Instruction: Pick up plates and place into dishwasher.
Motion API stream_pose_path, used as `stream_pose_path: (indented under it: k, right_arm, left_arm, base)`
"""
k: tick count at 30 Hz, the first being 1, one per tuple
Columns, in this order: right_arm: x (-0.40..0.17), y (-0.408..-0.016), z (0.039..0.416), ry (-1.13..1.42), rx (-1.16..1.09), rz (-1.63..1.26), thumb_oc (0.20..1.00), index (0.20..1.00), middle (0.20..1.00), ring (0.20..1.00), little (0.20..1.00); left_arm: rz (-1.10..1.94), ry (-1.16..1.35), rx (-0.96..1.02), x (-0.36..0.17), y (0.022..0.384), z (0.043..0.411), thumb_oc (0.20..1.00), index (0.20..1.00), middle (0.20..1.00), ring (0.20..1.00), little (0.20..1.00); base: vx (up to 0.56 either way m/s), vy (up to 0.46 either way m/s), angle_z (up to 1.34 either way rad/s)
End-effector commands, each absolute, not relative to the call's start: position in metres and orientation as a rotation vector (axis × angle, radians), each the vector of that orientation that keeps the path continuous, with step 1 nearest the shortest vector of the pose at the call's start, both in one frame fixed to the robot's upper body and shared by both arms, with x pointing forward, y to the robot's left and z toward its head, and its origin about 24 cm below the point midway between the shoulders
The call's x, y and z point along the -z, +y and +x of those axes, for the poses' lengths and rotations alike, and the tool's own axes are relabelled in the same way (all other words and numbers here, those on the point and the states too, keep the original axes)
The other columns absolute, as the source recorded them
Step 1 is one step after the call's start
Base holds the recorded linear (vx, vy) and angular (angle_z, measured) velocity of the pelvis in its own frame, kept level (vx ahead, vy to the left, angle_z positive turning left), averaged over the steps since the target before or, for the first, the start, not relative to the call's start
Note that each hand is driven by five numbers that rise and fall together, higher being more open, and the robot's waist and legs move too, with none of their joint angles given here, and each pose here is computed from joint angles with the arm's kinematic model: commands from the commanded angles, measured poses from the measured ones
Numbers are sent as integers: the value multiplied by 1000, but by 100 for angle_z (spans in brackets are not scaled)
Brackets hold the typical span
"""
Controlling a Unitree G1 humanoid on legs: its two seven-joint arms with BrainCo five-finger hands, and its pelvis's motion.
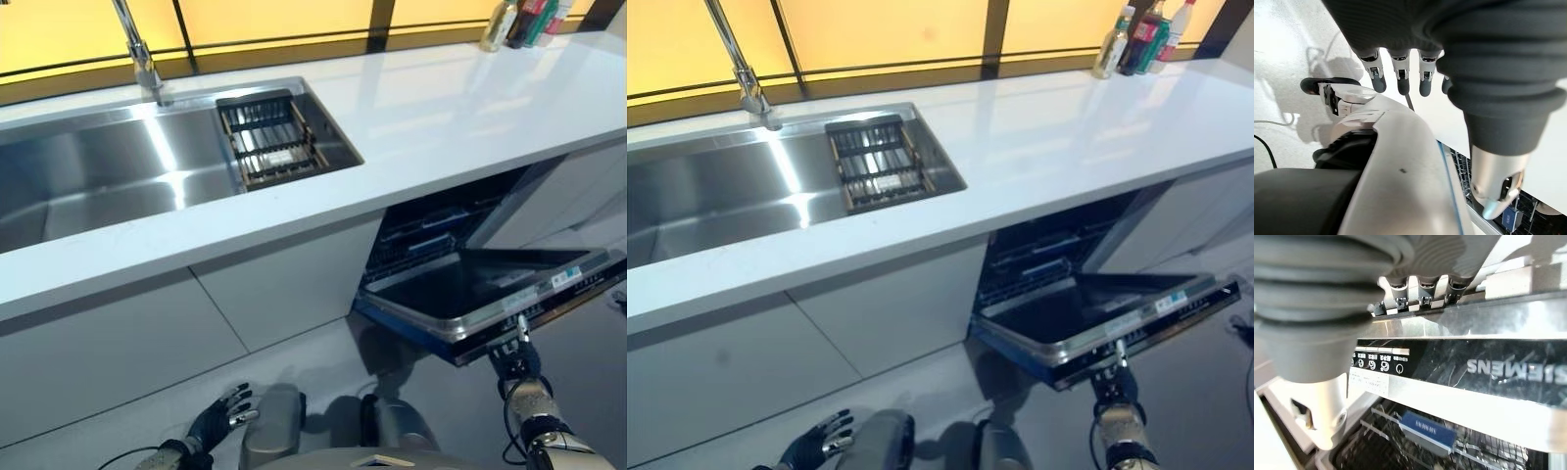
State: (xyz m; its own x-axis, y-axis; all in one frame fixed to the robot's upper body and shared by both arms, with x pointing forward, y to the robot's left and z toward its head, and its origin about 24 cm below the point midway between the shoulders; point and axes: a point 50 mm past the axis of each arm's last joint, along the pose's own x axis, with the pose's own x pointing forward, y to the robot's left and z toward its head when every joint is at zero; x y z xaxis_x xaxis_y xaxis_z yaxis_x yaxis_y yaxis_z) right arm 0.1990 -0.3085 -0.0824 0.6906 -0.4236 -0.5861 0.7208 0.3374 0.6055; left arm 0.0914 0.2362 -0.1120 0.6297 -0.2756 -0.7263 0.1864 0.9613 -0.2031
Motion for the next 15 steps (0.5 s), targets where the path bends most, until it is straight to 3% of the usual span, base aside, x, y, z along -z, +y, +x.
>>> stream_pose_path:
  k: [1, 15]
  right_arm:
    - [34, -301, 259, 171, 595, 931, 1000, 1000, 1000, 1000, 1000]
    - [25, -303, 274, 179, 672, 954, 1000, 1000, 1000, 1000, 1000]
  left_arm:
    - [-73, 788, 306, 104, 234, 101, 1000, 1000, 1000, 1000, 1000]
    - [-45, 832, 282, 107, 245, 91, 1000, 1000, 1000, 1000, 1000]
  base:
    - [92, 3, 2]
    - [81, -7, 14]
